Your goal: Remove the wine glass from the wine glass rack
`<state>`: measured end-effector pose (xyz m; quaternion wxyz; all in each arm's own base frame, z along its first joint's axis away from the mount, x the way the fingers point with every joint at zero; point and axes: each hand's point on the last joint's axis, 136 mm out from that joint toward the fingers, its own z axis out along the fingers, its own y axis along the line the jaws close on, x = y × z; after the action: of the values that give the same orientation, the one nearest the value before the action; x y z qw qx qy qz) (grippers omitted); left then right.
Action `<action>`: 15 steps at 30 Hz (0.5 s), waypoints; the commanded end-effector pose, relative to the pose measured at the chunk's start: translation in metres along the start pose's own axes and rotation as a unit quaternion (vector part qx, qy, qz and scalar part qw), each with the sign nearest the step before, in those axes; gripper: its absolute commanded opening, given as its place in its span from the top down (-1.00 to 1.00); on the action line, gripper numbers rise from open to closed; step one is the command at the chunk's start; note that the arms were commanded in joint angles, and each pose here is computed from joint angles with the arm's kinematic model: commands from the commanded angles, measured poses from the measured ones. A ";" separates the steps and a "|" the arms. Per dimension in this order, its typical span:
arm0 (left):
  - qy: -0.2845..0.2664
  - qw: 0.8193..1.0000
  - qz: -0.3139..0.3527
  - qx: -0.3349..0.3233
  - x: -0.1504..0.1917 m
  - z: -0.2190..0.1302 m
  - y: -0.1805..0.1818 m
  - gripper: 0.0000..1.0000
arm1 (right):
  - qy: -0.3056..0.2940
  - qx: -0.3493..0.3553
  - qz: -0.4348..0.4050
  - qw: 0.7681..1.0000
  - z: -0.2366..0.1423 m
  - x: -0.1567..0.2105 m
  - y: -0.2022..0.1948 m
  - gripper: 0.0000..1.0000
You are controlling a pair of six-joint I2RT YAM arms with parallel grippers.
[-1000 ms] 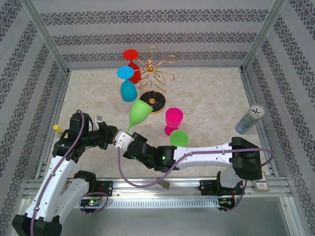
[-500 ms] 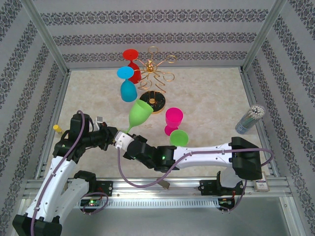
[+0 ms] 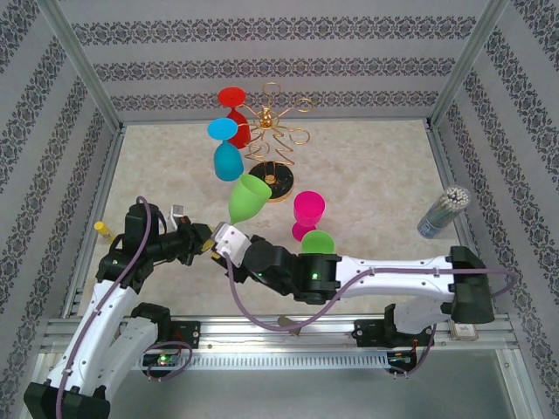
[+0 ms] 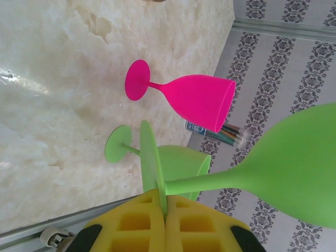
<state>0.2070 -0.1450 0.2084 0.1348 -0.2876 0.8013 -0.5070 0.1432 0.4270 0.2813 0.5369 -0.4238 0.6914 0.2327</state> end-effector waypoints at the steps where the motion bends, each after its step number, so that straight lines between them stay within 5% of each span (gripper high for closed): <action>1: -0.018 0.999 0.041 0.025 -0.006 -0.002 -0.009 1.00 | -0.002 -0.027 0.036 0.999 -0.020 -0.014 0.001 0.37; 15: -0.046 0.993 0.096 0.051 -0.015 0.005 -0.002 1.00 | 0.001 -0.084 0.154 0.984 -0.070 -0.045 -0.033 0.30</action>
<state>0.2128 -0.1422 0.1964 0.1865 -0.2531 0.8014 -0.5088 0.1403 0.3799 0.3327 0.4792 -0.3746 0.7227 0.3282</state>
